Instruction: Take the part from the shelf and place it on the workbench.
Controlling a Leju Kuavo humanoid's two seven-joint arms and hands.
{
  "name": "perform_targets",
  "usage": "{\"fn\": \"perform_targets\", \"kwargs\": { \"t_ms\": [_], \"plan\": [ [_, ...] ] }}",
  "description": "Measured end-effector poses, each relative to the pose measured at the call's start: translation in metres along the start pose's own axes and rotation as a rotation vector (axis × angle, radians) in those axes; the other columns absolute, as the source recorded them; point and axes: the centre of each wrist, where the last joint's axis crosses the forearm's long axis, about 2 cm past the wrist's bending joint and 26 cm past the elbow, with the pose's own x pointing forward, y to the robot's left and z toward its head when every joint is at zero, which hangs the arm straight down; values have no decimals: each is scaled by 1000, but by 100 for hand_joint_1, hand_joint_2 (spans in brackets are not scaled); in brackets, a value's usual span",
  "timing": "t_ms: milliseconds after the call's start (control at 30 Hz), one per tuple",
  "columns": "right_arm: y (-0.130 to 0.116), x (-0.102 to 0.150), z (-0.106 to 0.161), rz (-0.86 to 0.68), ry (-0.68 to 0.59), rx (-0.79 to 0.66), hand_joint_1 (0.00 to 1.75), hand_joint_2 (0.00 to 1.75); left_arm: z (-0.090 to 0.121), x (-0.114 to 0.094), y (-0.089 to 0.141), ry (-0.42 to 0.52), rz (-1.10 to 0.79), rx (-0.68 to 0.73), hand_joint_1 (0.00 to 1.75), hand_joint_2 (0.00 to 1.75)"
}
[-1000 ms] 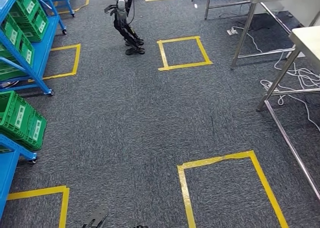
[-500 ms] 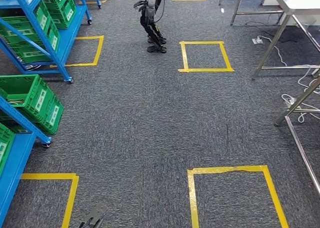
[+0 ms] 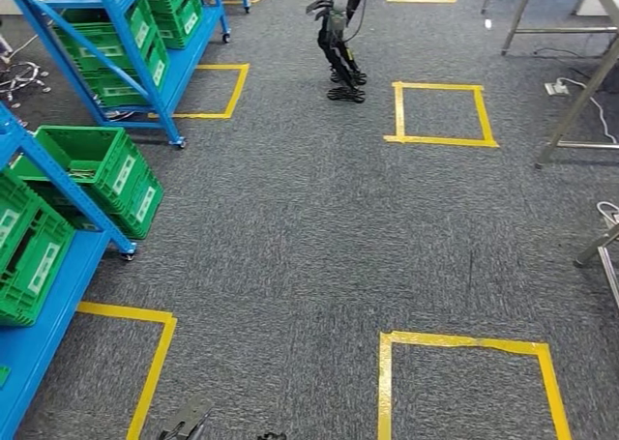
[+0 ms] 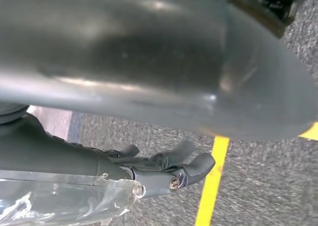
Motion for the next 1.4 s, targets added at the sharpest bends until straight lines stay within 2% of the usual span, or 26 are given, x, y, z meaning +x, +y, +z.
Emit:
{"fn": "perform_targets", "kwargs": {
  "t_ms": [167, 1400],
  "plan": [
    [-1, 2, 0, -5, -10, -3, 0, 0, -1, 6, 0, -10, -8, 0, 0, 0],
    [-1, 1, 0, -35, 9, -12, 0, 0, 0, 9, -10, -21, -12, -19, 0, 0]
  ]
}}
